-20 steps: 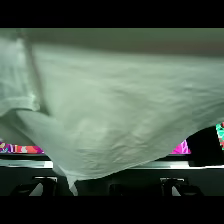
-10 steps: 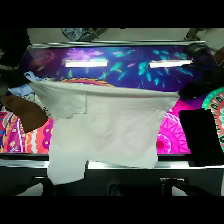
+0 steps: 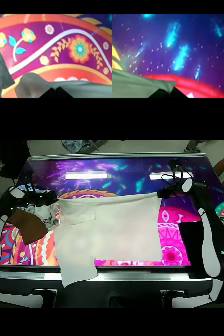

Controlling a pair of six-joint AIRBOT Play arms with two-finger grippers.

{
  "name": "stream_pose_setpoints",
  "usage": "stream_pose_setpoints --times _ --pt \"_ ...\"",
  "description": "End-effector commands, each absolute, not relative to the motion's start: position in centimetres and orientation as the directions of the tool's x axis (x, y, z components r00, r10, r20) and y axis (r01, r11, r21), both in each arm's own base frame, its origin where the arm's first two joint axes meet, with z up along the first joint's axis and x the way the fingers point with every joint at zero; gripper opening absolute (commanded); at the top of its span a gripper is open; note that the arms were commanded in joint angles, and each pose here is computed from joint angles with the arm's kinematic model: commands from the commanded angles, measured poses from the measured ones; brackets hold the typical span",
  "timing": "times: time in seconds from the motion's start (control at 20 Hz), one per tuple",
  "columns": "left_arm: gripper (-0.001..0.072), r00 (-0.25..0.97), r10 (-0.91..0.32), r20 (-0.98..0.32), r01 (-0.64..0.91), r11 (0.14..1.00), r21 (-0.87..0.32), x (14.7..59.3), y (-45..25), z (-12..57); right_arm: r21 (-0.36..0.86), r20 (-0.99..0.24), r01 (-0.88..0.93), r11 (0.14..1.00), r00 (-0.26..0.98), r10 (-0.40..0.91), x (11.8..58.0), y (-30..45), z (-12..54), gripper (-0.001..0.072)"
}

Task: Fold the shirts.

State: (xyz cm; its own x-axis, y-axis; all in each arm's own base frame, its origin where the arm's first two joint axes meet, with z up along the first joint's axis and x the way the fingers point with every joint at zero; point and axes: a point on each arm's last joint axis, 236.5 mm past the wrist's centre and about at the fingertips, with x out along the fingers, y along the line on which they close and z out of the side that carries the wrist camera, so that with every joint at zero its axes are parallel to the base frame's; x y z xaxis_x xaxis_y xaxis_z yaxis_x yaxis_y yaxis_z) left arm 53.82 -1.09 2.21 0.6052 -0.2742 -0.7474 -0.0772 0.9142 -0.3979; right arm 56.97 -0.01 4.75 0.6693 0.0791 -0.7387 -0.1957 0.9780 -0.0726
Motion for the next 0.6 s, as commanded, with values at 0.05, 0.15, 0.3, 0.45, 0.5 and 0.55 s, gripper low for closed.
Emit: stream_pose_setpoints --times 0.05,0.15,0.3,0.45,0.5,0.55 --pt "0.0033 0.675 -0.254 -0.693 -0.083 0.907 -0.413 55.9 -1.1 2.6 -0.125 -0.702 -0.160 0.979 0.712 0.026 58.5 -1.3 4.6 0.0042" --pt "0.0032 0.619 -0.279 -0.734 -0.065 0.913 -0.402 54.2 -1.8 2.4 -0.084 -0.822 -0.202 0.976 0.567 0.046 55.0 -0.8 1.8 0.0042" --pt "0.0032 0.376 -0.320 -0.870 -0.034 0.933 -0.359 48.4 -2.7 -0.7 -0.069 -0.943 -0.324 0.944 0.329 0.044 49.3 -0.9 -0.9 0.0043" --pt "0.0032 0.143 -0.319 -0.937 -0.011 0.946 -0.324 42.5 -2.7 -1.7 -0.004 -0.991 -0.439 0.898 0.123 0.056 44.2 -0.5 -1.7 0.0044" --pt "0.0033 0.088 -0.317 -0.944 -0.011 0.948 -0.319 41.2 -2.6 -2.1 0.019 -0.995 -0.445 0.895 0.083 0.062 43.3 -0.4 -2.0 0.0044" --pt "0.0032 0.040 -0.316 -0.948 -0.015 0.948 -0.317 40.0 -2.6 -2.6 0.032 -0.996 -0.443 0.896 0.065 0.068 42.9 -0.2 -2.4 0.0044"
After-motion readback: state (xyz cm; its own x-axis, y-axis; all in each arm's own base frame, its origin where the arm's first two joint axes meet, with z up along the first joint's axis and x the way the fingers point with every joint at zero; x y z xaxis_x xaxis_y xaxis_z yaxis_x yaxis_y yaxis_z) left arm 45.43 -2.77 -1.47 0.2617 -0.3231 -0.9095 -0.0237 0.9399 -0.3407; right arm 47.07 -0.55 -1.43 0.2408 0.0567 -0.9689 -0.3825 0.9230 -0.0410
